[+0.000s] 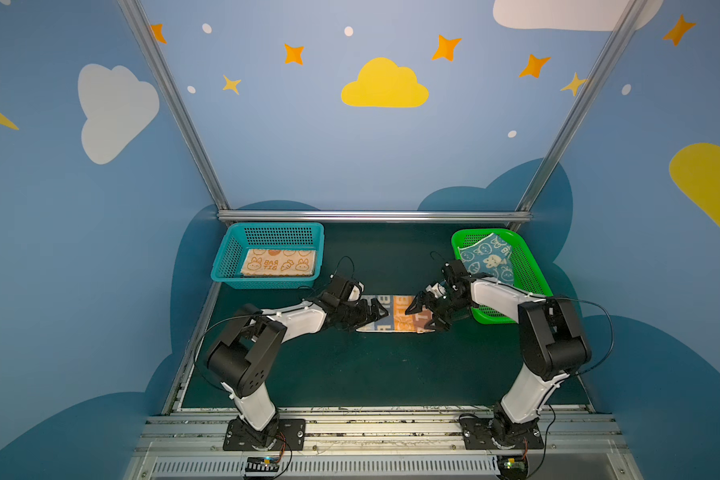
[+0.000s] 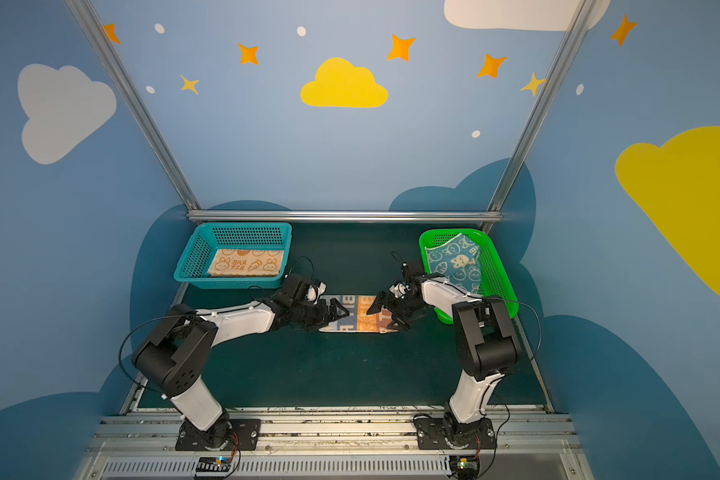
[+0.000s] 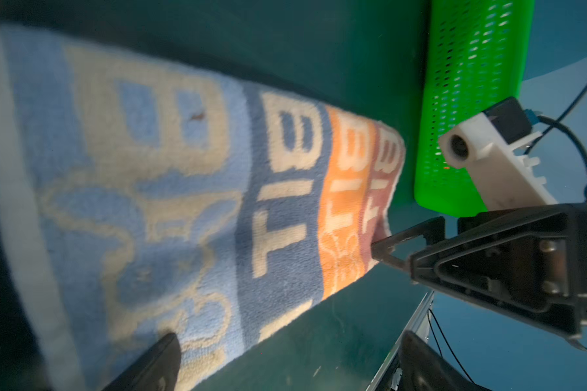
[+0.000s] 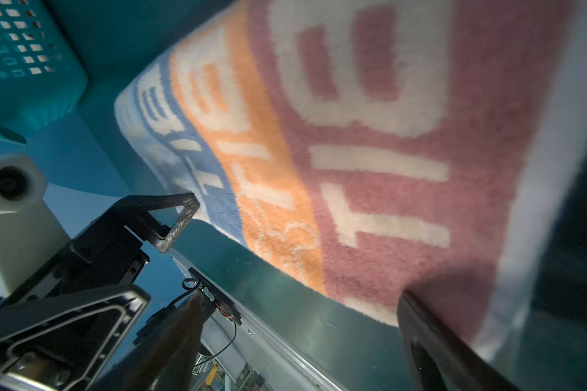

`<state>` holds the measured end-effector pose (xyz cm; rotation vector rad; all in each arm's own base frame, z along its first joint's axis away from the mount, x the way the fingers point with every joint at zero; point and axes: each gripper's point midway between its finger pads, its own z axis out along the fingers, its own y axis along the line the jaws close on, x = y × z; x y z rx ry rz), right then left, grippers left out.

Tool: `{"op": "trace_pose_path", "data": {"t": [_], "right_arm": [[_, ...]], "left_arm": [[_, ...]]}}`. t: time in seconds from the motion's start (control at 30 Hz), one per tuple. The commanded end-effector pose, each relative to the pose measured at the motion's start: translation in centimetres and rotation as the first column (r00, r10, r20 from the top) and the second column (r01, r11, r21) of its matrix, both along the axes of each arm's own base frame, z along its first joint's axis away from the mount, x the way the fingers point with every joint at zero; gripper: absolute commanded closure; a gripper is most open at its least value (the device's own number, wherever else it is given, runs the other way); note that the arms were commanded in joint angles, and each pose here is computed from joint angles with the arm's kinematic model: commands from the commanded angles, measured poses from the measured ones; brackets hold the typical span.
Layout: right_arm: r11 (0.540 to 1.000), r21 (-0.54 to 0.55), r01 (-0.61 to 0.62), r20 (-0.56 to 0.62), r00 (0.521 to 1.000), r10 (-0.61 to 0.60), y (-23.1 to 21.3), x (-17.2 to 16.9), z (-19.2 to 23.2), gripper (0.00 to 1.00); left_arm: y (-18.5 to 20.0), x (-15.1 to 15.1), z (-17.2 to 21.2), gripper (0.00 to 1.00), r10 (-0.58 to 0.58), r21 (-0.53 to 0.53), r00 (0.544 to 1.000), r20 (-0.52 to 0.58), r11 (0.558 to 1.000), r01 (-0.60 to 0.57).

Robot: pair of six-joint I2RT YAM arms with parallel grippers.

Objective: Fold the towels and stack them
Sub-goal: 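Raise both open grippers away from the folded towel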

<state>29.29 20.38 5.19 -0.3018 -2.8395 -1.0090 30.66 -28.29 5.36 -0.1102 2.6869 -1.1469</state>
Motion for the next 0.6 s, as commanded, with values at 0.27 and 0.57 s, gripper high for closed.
{"op": "trace_pose_path", "data": {"t": [0.27,0.57], "right_arm": [[1.000,-0.024,0.008,0.023,1.000,-0.007,-1.8,1.4,1.1,0.11],[0.995,0.096,0.019,0.122,0.992,-0.031,0.9,7.5,6.9,0.11]], "left_arm": [[0.0,0.4,1.7,0.00,-0.029,0.029,0.998,0.050,0.999,0.027],[-1.1,5.9,8.1,0.00,-0.047,0.025,0.977,0.208,0.999,0.043]]}}
